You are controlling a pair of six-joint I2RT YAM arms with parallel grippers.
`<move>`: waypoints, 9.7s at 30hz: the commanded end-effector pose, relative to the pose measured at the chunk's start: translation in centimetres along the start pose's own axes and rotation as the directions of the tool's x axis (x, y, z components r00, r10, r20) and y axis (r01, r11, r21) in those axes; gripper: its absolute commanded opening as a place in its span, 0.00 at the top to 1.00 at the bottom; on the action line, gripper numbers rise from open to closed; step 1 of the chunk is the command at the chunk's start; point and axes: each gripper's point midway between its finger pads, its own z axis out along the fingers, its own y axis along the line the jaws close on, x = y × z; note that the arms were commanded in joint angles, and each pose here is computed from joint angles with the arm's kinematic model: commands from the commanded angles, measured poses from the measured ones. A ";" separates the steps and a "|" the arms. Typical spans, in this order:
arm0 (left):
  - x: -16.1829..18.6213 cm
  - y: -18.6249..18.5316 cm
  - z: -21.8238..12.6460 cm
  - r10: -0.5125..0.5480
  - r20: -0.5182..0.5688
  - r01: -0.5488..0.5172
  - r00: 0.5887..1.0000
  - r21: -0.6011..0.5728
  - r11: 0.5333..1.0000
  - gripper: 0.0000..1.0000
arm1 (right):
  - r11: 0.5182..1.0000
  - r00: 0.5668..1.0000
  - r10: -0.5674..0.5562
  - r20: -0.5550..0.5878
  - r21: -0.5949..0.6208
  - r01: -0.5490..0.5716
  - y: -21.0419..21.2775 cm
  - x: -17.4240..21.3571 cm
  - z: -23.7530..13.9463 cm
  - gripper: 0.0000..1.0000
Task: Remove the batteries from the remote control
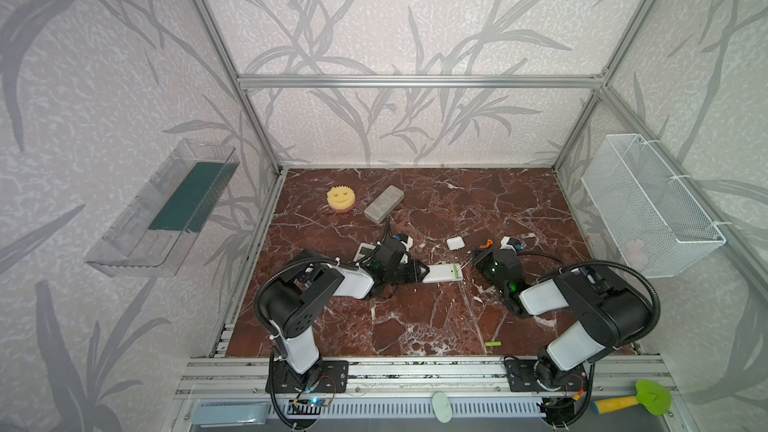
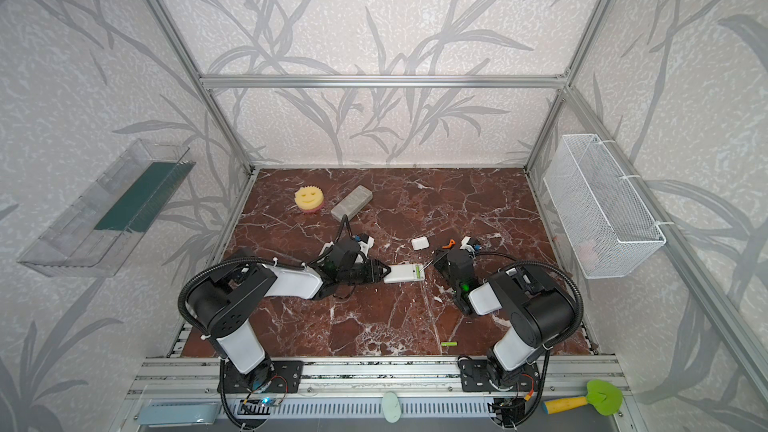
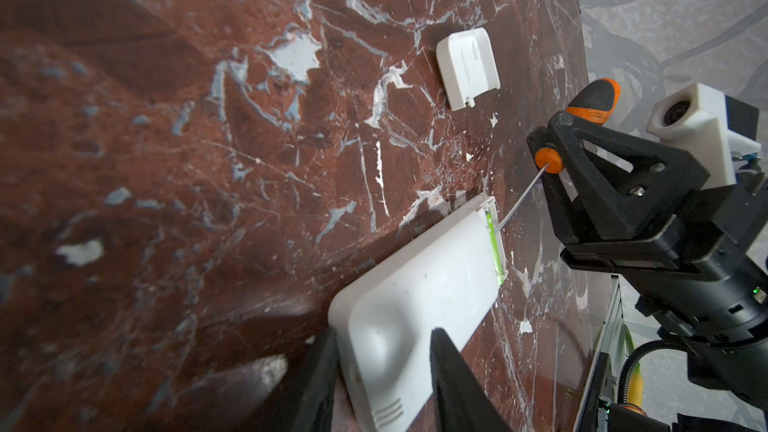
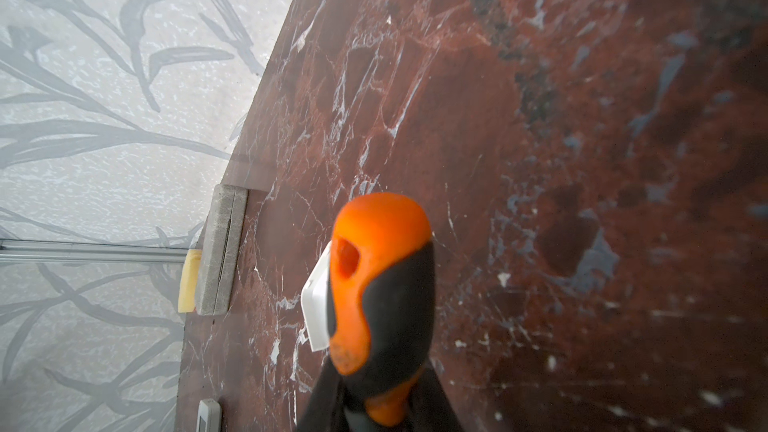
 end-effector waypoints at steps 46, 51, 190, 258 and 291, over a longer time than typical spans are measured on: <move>6.2 5.2 0.1 -0.119 -0.149 0.095 0.982 -0.161 0.982 0.60 | 1.000 0.991 -0.018 -0.135 0.009 0.019 -1.9 3.6 0.5 1.00; 6.1 5.2 -0.2 -0.115 -0.146 0.090 0.983 -0.168 0.982 0.60 | 0.987 0.978 -0.155 -0.137 0.031 0.161 -0.6 2.6 -0.3 1.00; 7.5 4.0 -2.1 -0.092 -0.179 0.059 0.980 -0.180 0.982 0.61 | 0.907 0.897 -0.421 0.138 0.067 0.415 7.4 -1.0 -3.7 1.00; -6.9 15.9 -11.5 -0.129 -0.111 0.012 0.985 -0.712 0.702 0.26 | 0.809 0.778 -0.468 -0.419 0.151 0.568 3.2 -2.1 -9.8 0.47; -8.3 0.8 -12.2 -0.165 0.079 0.180 0.983 -0.265 0.947 0.64 | 0.794 0.694 -0.558 -0.456 -0.537 0.286 19.7 19.4 -5.4 0.50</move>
